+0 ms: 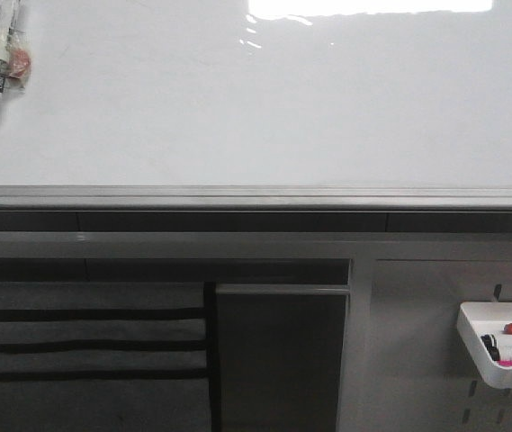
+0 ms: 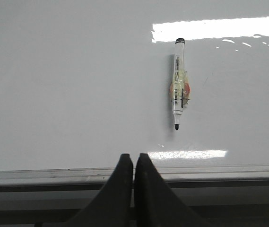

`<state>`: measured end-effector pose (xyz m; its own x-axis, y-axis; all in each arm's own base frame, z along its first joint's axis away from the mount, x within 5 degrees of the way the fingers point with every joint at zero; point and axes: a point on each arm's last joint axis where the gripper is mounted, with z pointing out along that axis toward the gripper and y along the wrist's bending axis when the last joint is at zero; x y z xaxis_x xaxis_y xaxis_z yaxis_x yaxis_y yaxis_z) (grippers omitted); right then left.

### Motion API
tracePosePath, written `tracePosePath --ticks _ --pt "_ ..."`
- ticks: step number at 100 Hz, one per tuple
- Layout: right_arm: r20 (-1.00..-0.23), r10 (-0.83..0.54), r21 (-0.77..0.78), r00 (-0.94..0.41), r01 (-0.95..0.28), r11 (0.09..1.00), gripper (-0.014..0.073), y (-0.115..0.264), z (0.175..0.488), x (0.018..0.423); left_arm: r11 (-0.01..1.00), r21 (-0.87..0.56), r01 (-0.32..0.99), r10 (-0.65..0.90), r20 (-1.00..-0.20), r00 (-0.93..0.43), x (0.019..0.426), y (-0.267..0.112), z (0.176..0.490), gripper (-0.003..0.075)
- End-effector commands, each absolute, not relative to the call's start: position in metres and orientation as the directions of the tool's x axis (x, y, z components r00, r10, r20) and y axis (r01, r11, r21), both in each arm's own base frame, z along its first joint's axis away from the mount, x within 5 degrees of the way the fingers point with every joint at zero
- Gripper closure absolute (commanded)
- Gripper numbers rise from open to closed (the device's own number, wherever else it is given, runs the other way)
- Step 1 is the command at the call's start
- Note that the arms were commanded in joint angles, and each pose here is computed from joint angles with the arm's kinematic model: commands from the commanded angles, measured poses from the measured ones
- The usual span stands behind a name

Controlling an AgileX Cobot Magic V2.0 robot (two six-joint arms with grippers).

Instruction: Write number 3 on whiteboard

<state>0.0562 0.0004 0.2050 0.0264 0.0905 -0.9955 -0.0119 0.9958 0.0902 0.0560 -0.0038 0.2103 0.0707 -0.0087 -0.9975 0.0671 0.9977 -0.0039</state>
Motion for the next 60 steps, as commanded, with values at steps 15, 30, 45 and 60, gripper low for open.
tracePosePath --ticks 15,30,45,60 --pt "-0.993 0.075 0.074 0.096 -0.014 0.997 0.0664 0.0004 0.2041 0.0557 0.998 -0.016 0.061 -0.026 -0.986 0.166 0.0531 -0.0030 0.2161 0.0741" --pt "-0.993 0.075 0.074 0.096 -0.014 0.997 0.0664 0.0004 0.2041 0.0557 0.998 -0.016 0.061 -0.026 -0.986 0.166 0.0531 -0.0030 0.2161 0.0741" --pt "-0.993 0.075 0.074 0.096 -0.014 0.997 0.0664 0.0004 0.2041 0.0557 0.998 -0.016 0.061 -0.026 -0.986 0.166 0.0531 -0.0030 0.2161 0.0741" --pt "-0.993 0.069 0.068 0.096 -0.014 0.998 0.0664 0.0004 0.2041 0.0557 0.998 -0.016 0.061 -0.026 -0.985 0.168 0.0531 -0.0029 0.2163 0.0741"
